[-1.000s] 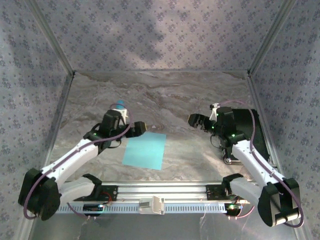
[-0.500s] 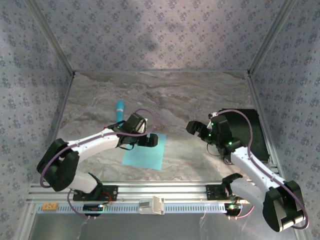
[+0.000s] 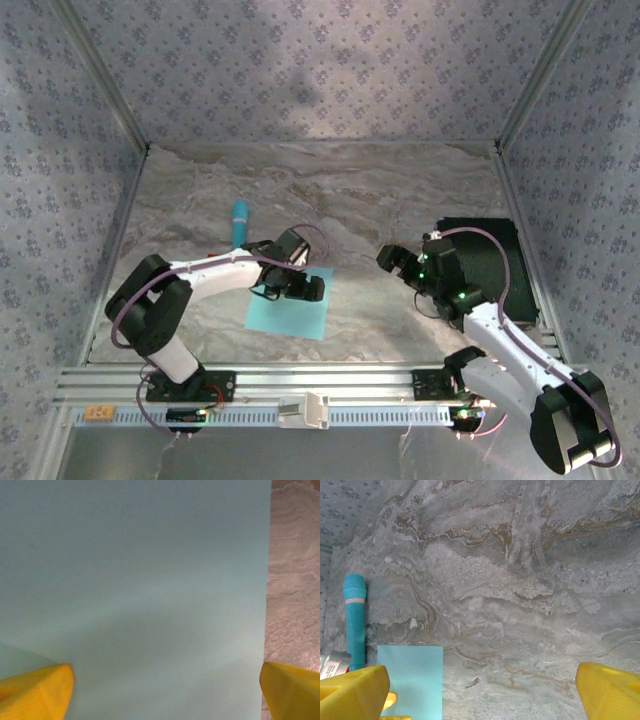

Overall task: Fold a paper plane with a square sheet of paper (pick it up from the middle)
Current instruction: First fold the square sheet of paper in half at the center of the table.

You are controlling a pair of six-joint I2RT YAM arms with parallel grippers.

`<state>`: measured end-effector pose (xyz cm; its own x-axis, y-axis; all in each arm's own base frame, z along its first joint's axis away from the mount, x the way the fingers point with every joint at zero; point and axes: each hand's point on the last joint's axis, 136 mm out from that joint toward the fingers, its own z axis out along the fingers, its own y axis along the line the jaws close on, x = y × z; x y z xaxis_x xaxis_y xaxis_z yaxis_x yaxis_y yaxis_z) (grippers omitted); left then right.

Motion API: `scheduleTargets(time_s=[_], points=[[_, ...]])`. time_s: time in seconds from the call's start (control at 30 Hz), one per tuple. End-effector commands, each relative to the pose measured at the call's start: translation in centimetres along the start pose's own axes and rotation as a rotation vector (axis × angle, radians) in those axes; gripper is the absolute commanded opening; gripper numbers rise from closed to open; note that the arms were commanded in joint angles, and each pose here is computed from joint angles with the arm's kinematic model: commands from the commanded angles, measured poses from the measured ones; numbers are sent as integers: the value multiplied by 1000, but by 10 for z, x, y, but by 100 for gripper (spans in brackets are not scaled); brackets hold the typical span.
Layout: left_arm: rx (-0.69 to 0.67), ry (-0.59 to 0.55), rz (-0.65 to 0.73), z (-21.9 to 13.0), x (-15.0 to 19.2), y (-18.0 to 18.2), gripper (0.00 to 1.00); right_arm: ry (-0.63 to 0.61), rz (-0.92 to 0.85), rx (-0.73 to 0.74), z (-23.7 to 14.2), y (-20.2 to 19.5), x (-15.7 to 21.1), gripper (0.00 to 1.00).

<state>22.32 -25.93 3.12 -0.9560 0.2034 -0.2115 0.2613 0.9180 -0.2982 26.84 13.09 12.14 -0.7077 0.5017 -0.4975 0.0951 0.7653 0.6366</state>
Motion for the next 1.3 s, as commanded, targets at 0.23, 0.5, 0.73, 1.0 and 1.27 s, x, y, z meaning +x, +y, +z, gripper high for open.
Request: scheduleTargets(time_s=[0.23, 0.5, 0.73, 1.0, 1.27], points=[[29, 48, -75, 17, -2, -16, 95, -40, 29, 57, -7, -19, 5, 99], [48, -81, -118, 17, -37, -43, 96, -67, -48, 124, -19, -27, -4, 99], [-105, -224, -1, -13, -57, -43, 96, -27, -72, 30, -31, -5, -19, 99], [-236, -273, 9, -48, -54, -11, 100, -59, -70, -121, -40, 11, -33, 99], [-200, -149, -17, -41, -41, -12, 100, 67, -91, -65, -25, 17, -14, 99]])
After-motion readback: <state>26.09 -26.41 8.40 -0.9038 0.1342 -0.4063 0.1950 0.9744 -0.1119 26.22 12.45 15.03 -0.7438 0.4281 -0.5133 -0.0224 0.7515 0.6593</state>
